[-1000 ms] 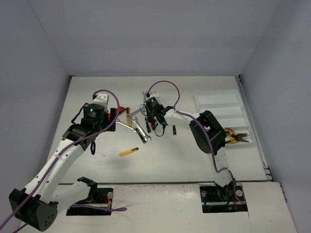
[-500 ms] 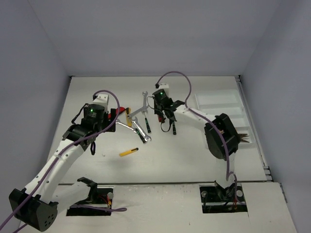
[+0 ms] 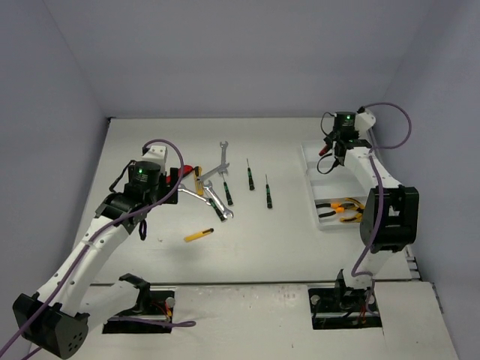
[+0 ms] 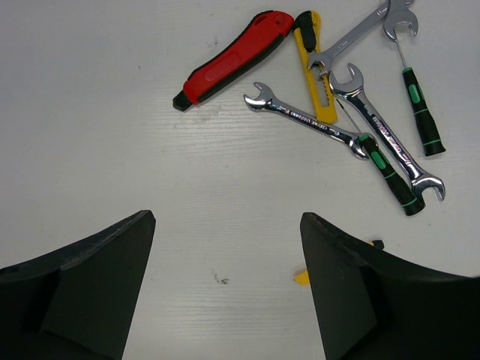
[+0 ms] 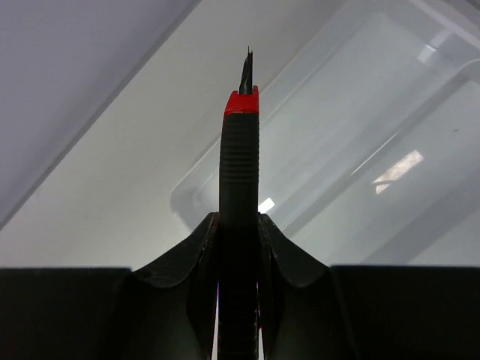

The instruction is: Sort the tools into containers

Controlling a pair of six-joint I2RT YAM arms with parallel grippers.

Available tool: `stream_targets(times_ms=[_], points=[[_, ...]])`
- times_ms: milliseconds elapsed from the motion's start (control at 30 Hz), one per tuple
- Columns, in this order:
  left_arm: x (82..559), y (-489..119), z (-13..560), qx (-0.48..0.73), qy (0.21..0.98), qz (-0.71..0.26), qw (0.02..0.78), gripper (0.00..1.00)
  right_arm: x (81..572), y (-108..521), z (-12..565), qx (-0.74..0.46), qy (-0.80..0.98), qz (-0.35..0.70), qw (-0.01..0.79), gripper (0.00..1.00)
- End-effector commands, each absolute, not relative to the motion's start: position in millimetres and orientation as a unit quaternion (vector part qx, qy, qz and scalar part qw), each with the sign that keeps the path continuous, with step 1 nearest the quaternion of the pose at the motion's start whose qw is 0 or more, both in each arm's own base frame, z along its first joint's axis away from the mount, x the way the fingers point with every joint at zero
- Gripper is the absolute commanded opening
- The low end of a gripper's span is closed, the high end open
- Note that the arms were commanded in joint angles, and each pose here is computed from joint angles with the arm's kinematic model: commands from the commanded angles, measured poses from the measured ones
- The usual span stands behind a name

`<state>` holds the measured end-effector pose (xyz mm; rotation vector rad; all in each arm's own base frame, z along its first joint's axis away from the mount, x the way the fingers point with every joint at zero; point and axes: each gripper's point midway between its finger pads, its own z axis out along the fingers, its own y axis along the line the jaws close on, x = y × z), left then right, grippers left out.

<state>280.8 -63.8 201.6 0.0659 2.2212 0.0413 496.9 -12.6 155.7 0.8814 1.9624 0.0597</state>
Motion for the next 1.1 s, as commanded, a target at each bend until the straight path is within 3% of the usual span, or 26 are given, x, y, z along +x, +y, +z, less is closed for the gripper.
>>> stream_targets(times_ms=[0,500,667,833,1067], points=[[287.7,-65.8,219.0,0.011,0.883,0.002,0.469,0.75,519.6,-36.2,163.5,0.439,0.751,0.061,0.490,0.00],[287.5,-66.1,216.2,0.013,0.885,0.003,0.465,0.75,559.8,-87.5,114.2,0.548,0.697,0.077,0.456,0.00],[288.0,-67.4,214.3,0.016,0.887,0.002,0.461,0.75,563.0,-91.9,103.7,0.565,0.687,0.074,0.450,0.09],[288.1,-67.6,214.5,0.015,0.887,0.001,0.461,0.75,558.4,-98.2,85.8,0.581,0.682,0.056,0.441,0.23],[288.2,-68.5,214.7,0.017,0.887,-0.001,0.461,0.75,556.5,-99.8,104.6,0.554,0.694,0.045,0.458,0.39]])
